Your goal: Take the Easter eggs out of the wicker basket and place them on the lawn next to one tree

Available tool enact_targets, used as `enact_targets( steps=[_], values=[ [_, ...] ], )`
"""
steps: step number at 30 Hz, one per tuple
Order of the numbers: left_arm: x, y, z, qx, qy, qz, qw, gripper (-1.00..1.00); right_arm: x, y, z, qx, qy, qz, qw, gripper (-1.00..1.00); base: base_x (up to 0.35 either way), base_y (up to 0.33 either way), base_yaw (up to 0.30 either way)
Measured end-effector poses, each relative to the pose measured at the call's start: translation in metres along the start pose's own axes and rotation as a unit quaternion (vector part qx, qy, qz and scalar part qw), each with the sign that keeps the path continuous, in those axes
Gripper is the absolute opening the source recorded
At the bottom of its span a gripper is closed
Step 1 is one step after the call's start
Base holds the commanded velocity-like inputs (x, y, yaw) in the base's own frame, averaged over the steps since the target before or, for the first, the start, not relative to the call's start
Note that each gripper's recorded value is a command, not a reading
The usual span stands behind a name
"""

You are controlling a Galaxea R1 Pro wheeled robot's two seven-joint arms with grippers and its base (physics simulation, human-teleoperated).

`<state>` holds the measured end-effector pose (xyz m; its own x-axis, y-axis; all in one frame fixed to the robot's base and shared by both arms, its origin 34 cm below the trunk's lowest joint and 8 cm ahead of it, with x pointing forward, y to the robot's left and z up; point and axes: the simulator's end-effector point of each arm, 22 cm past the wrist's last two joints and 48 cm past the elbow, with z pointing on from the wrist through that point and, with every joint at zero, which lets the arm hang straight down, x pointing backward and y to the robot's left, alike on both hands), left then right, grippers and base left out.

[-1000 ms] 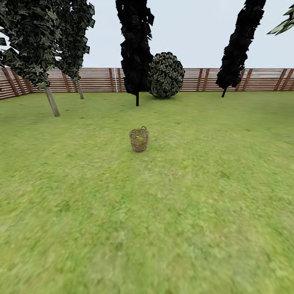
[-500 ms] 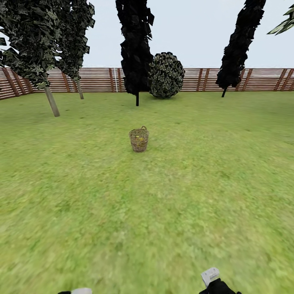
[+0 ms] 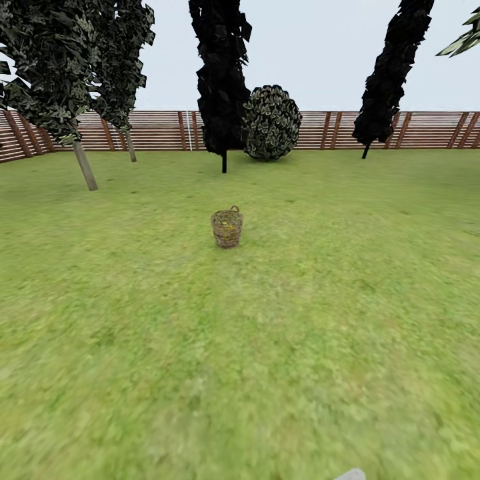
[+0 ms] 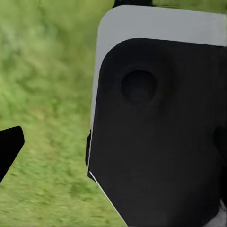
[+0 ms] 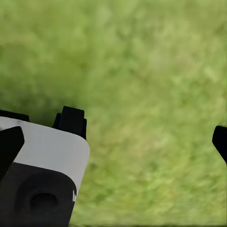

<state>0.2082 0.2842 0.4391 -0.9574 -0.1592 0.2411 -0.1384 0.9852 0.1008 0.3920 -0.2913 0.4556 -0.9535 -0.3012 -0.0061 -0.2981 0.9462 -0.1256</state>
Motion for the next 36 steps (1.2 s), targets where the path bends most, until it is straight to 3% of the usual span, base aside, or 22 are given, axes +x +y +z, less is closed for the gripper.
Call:
enact_targets(
  steps=[3,6,9,16,18,20,24,25,29,31,36],
  values=[
    [-0.012,-0.032,-0.002,0.021,-0.039,0.003,0.9990,1.00,0.020,0.006,0.003,-0.005,0.018,-0.002,0.9998,1.00,0.000,0.000,0.000],
    [-0.034,-0.060,-0.007,0.038,-0.100,0.001,0.9942,1.00,0.050,0.016,0.008,-0.013,0.036,-0.005,0.9993,1.00,0.000,0.000,0.000],
    [-0.042,-0.068,-0.010,0.044,-0.122,0.000,0.9915,1.00,0.063,0.023,0.011,-0.019,0.029,-0.005,0.9994,1.00,0.000,0.000,0.000],
    [-0.046,-0.069,-0.011,0.045,-0.132,-0.003,0.9902,1.00,0.087,0.037,0.013,-0.028,0.033,-0.005,0.9990,1.00,0.148,0.013,0.000],
    [-0.033,-0.041,-0.004,0.024,-0.112,-0.005,0.9934,1.00,0.094,0.043,0.013,-0.032,0.037,-0.006,0.9988,1.00,0.331,0.002,0.000],
    [0.003,-0.008,0.007,0.002,-0.069,-0.005,0.9976,1.00,0.096,0.044,0.014,-0.032,0.038,-0.007,0.9988,1.00,0.338,0.001,0.000],
    [0.023,0.003,0.012,-0.006,-0.048,-0.003,0.9988,1.00,0.095,0.044,0.014,-0.032,0.034,-0.006,0.9989,1.00,0.340,0.000,0.000],
    [0.019,0.002,0.011,-0.005,-0.052,-0.003,0.9986,1.00,0.094,0.044,0.014,-0.032,0.032,-0.006,0.9989,1.00,0.340,0.000,0.000],
    [-0.047,-0.030,-0.008,0.018,-0.125,-0.008,0.9919,1.00,0.091,0.044,0.014,-0.032,0.023,-0.006,0.9992,1.00,0.340,0.000,0.000],
    [-0.066,-0.046,-0.016,0.029,-0.145,-0.009,0.9889,1.00,0.090,0.044,0.014,-0.032,0.022,-0.006,0.9992,1.00,0.340,0.000,0.000],
    [-0.075,-0.068,-0.023,0.045,-0.155,-0.010,0.9868,1.00,0.090,0.044,0.014,-0.033,0.021,-0.005,0.9992,1.00,0.340,0.000,0.000]
  ],
)
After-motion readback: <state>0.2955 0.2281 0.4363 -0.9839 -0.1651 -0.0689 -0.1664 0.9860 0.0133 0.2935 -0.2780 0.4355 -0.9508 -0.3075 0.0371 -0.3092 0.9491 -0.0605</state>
